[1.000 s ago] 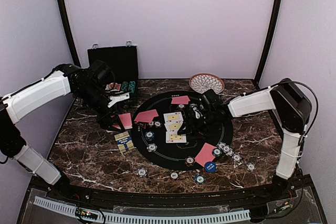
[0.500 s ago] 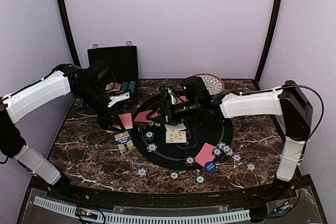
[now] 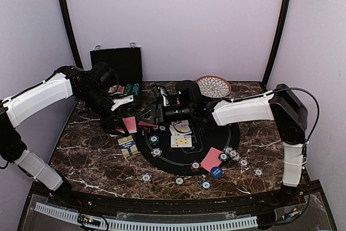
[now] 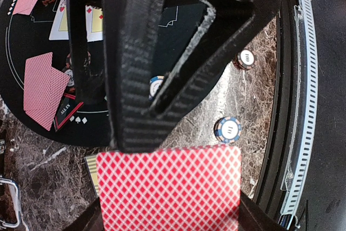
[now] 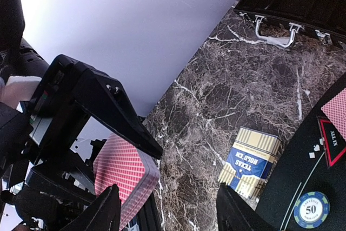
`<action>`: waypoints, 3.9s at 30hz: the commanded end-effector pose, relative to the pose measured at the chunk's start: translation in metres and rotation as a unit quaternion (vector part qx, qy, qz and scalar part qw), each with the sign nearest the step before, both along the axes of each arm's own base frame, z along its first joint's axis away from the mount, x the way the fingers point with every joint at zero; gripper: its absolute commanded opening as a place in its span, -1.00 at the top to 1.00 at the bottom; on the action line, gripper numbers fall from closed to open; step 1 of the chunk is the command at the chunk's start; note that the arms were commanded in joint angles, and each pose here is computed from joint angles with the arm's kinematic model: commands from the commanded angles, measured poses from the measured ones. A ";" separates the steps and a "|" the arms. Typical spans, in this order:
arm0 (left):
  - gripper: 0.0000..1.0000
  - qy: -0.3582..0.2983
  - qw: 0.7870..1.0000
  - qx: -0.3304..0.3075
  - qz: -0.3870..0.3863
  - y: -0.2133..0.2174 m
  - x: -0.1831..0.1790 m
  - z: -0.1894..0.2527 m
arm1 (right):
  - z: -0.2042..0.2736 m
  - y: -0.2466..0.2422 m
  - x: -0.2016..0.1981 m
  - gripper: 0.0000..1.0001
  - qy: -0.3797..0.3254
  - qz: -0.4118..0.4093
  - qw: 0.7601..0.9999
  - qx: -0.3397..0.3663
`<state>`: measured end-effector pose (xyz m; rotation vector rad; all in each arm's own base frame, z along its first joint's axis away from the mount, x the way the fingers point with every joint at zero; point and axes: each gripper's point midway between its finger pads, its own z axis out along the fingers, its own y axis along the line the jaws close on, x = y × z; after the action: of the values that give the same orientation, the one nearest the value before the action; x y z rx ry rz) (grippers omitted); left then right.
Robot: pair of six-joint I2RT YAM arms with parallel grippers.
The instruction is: Distribute texas hold em gaming equipment
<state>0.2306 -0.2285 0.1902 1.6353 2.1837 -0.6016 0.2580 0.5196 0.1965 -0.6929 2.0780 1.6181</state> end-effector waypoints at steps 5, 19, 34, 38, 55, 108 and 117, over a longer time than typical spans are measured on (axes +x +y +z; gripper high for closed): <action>1.00 -0.020 0.999 -0.025 -0.007 -0.004 0.000 0.015 | 0.026 0.027 -0.004 -0.21 -0.030 0.016 0.998 0.044; 1.00 -0.021 0.999 -0.028 -0.009 -0.005 0.000 0.015 | 0.020 0.038 -0.063 -0.83 0.271 0.125 0.954 0.014; 1.00 -0.015 0.999 -0.036 -0.014 -0.004 -0.007 0.020 | 0.020 0.017 -0.028 -0.60 0.271 0.081 0.958 0.039; 1.00 -0.016 0.999 -0.036 -0.014 -0.004 -0.007 0.021 | 0.022 0.014 -0.026 -0.60 0.270 0.079 0.959 0.040; 1.00 -0.014 0.999 -0.041 -0.015 -0.007 -0.006 0.021 | 0.017 0.040 -0.032 -0.49 0.280 0.094 0.955 0.032; 1.00 -0.020 0.999 -0.032 -0.012 -0.005 -0.003 0.019 | 0.016 0.002 -0.023 -0.20 0.246 0.045 0.967 -0.039; 1.00 -0.018 0.999 -0.032 -0.013 -0.005 -0.003 0.018 | 0.006 0.034 -0.032 -0.26 0.257 0.074 0.963 -0.037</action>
<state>0.2293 -0.2327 0.1949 1.6390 2.1490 -0.6287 0.2309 0.5371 0.2018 -0.4565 2.5298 1.9270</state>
